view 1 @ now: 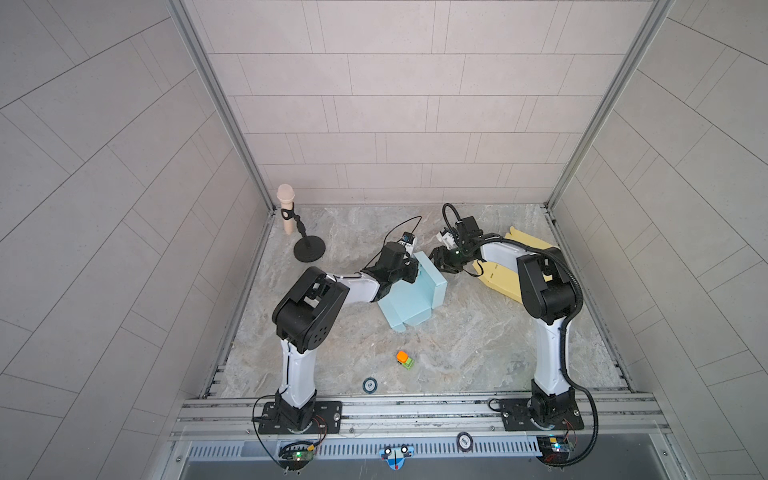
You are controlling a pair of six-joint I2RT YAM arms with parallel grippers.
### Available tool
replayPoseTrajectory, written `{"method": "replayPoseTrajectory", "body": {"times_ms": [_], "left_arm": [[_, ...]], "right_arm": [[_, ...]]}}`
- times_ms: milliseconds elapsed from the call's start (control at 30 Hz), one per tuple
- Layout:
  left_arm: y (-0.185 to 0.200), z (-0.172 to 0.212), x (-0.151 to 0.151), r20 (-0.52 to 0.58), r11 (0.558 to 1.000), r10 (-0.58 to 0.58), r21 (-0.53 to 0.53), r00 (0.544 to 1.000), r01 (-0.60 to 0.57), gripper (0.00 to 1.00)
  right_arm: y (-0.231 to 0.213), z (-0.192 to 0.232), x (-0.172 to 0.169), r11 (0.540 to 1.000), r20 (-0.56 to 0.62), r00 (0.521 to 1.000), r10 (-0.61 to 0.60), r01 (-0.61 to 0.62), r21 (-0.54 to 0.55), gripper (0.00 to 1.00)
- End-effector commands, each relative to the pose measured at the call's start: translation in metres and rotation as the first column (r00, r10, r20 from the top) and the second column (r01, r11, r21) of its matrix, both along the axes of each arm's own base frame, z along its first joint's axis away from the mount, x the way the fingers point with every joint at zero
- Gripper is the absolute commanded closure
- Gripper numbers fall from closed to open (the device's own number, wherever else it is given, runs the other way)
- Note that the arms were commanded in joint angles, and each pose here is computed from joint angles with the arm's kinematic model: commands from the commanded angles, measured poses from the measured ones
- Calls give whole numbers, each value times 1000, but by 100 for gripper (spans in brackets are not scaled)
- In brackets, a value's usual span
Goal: Fold the paper box
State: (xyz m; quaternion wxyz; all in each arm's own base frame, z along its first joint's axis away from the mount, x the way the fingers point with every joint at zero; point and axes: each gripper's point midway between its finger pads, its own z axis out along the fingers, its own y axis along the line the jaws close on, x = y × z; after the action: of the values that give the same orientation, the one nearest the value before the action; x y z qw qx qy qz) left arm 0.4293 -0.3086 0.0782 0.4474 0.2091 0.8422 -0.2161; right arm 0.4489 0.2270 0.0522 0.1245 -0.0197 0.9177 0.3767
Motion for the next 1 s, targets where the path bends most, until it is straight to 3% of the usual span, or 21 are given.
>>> {"method": "replayPoseTrajectory", "body": {"times_ms": [0,500,733,967], "left_arm": [[-22,5,-21,-4,993,-108,-55,994,108,77],[-23,4,-28,-11,993,-96,-70,995,95,77],[-16,-6,-33,-28,995,-85,-45,996,84,67],[-10,-9,-38,-35,996,-82,-21,996,81,66]], "right_arm": [[33,27,-15,991,34,996,83,-86,99,39],[33,30,-22,992,51,992,112,-114,47,39],[12,24,-24,996,41,996,82,-81,-48,38],[-12,20,-25,992,42,999,30,-25,-123,38]]}}
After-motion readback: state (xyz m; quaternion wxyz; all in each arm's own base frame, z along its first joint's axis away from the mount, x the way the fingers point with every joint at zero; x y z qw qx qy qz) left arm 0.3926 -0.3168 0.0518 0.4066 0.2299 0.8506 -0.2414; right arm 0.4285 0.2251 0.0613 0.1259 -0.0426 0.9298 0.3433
